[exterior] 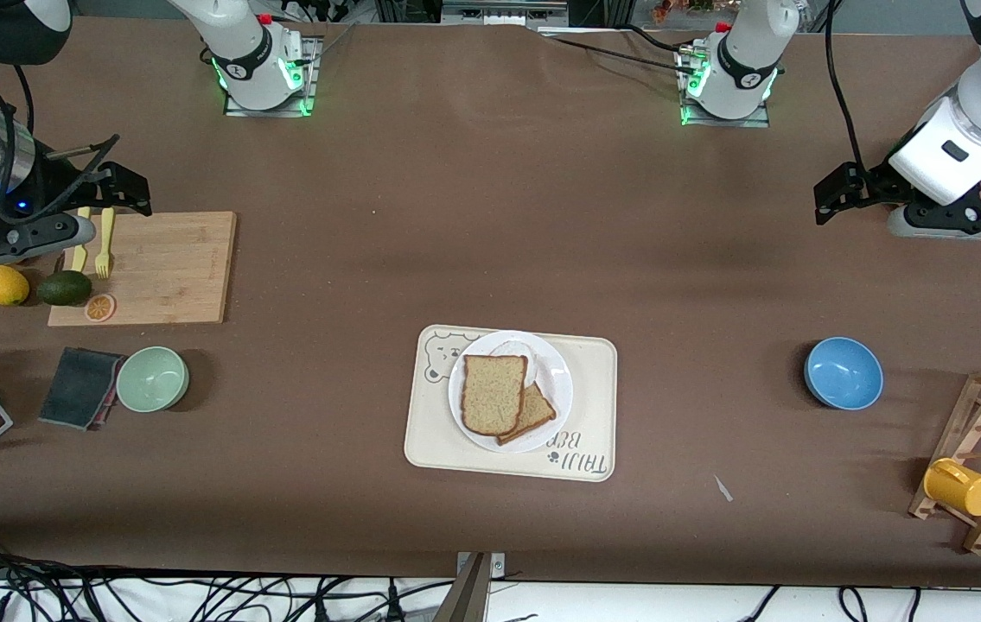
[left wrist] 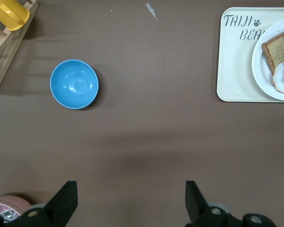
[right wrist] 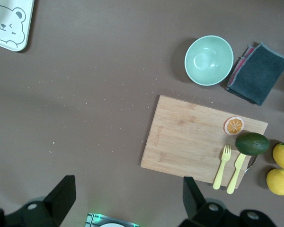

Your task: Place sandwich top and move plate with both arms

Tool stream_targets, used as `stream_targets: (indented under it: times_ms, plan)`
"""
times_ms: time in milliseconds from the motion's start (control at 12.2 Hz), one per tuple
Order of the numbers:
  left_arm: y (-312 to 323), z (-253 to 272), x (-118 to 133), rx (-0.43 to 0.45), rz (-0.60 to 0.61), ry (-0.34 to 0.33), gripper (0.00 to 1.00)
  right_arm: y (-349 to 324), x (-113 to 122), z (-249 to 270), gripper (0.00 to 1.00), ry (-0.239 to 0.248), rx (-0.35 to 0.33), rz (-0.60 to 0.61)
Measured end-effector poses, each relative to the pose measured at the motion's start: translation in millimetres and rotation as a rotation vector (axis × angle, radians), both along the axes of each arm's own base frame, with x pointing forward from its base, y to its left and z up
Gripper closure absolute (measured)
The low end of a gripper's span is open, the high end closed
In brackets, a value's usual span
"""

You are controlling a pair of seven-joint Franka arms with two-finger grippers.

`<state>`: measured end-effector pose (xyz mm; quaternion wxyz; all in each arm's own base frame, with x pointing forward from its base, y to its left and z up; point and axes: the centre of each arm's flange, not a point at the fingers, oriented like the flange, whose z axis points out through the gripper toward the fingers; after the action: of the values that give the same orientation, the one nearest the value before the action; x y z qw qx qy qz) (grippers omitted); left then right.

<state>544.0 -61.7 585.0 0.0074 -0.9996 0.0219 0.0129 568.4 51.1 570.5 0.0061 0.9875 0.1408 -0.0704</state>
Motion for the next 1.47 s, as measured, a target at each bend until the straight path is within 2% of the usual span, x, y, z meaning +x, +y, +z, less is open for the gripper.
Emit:
stream_targets:
  times_ms: [573,1147,1474]
  plan:
    - [-1,0,0,0.000,-0.002,-0.001,0.00,-1,1,3,0.00,-0.005,0.004,0.023]
    - [-1,1,0,0.000,-0.002,-0.002,0.00,-2,1,3,0.00,-0.008,-0.004,-0.023]
    - [-1,1,0,0.000,-0.002,-0.002,0.00,-7,3,12,0.00,-0.029,-0.013,-0.030]
